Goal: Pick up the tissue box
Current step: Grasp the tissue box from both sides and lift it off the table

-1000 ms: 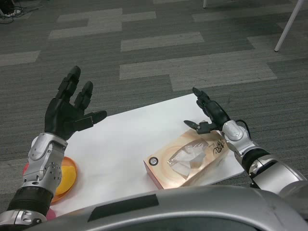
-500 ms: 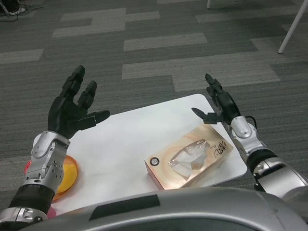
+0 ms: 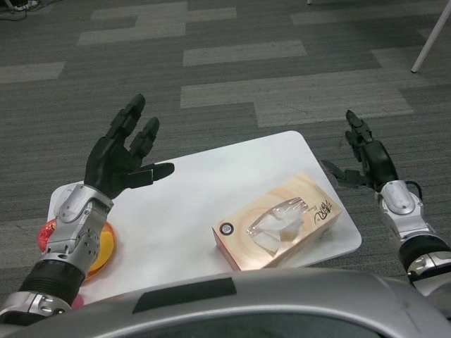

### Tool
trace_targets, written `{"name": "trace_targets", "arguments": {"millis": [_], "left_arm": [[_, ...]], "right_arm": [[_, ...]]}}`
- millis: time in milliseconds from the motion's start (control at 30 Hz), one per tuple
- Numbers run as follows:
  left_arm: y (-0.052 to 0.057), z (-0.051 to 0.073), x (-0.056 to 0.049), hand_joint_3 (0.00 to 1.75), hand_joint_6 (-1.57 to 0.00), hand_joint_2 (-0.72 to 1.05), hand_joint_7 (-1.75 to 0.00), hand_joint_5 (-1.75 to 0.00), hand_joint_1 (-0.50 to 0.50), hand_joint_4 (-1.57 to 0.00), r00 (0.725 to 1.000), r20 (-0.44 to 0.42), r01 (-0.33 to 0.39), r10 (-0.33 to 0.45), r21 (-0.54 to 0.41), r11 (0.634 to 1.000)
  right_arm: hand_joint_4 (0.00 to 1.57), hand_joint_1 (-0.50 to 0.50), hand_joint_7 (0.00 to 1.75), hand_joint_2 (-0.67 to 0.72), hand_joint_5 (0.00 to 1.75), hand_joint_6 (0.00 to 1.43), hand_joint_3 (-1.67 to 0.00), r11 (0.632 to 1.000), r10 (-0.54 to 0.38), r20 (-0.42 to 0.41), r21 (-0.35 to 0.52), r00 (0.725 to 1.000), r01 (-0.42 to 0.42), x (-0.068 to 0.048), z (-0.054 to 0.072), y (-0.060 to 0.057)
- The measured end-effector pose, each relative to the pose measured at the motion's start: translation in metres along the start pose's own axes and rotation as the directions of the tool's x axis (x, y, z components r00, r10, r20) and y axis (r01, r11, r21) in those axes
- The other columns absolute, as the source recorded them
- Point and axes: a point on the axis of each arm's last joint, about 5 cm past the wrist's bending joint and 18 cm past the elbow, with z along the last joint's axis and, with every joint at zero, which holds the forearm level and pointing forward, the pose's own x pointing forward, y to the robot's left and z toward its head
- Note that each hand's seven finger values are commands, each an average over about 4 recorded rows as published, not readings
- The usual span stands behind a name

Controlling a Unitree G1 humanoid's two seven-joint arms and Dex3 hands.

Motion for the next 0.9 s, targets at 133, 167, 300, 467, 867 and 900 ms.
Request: {"name": "trace_targets", "arguments": {"millis": [133, 167, 300, 467, 867, 900], "left_arm": [[-0.005, -0.007, -0.001, 0.17, 0.00, 1.05, 0.00, 0.00, 0.50, -0.04, 0.994, -0.084, 0.066, -0.067, -0.012, 0.998], [-0.007, -0.009, -0.001, 0.17, 0.00, 1.05, 0.00, 0.00, 0.50, -0.04, 0.990, -0.111, 0.089, -0.090, -0.020, 0.996], [-0.010, -0.013, -0.001, 0.17, 0.00, 1.05, 0.00, 0.00, 0.50, -0.04, 0.971, -0.185, 0.149, -0.154, -0.038, 0.988], [-0.012, -0.015, 0.000, 0.17, 0.00, 1.05, 0.00, 0.00, 0.50, -0.04, 0.960, -0.213, 0.175, -0.182, -0.048, 0.983], [-0.007, -0.014, 0.001, 0.17, 0.00, 1.05, 0.00, 0.00, 0.50, -0.04, 0.952, -0.245, 0.178, -0.183, -0.040, 0.983], [-0.006, -0.015, 0.000, 0.17, 0.00, 1.05, 0.00, 0.00, 0.50, -0.04, 0.951, -0.251, 0.178, -0.182, -0.039, 0.983]], "right_arm": [[0.00, -0.29, 0.00, -0.54, 0.10, 0.00, -0.71, 1.000, 0.019, -0.025, -0.018, 0.999, -0.020, -0.008, -0.004, -0.007], [0.00, -0.29, 0.00, -0.54, 0.10, 0.00, -0.71, 0.999, 0.027, -0.036, -0.026, 0.999, -0.028, -0.011, -0.006, -0.009], [0.00, -0.29, 0.00, -0.54, 0.10, 0.00, -0.71, 0.997, 0.049, -0.070, -0.063, 0.996, -0.054, -0.021, -0.010, -0.020], [0.00, -0.28, 0.00, -0.49, 0.10, 0.00, -0.65, 0.990, 0.072, -0.081, -0.118, 0.994, -0.082, -0.030, -0.008, -0.032], [0.00, -0.27, 0.00, -0.29, 0.10, 0.00, -0.32, 0.940, 0.203, -0.168, -0.243, 0.965, -0.240, -0.047, -0.006, -0.052], [0.00, -0.28, 0.00, -0.29, 0.10, 0.00, -0.32, 0.934, 0.219, -0.176, -0.247, 0.960, -0.259, -0.047, -0.007, -0.051]]}}
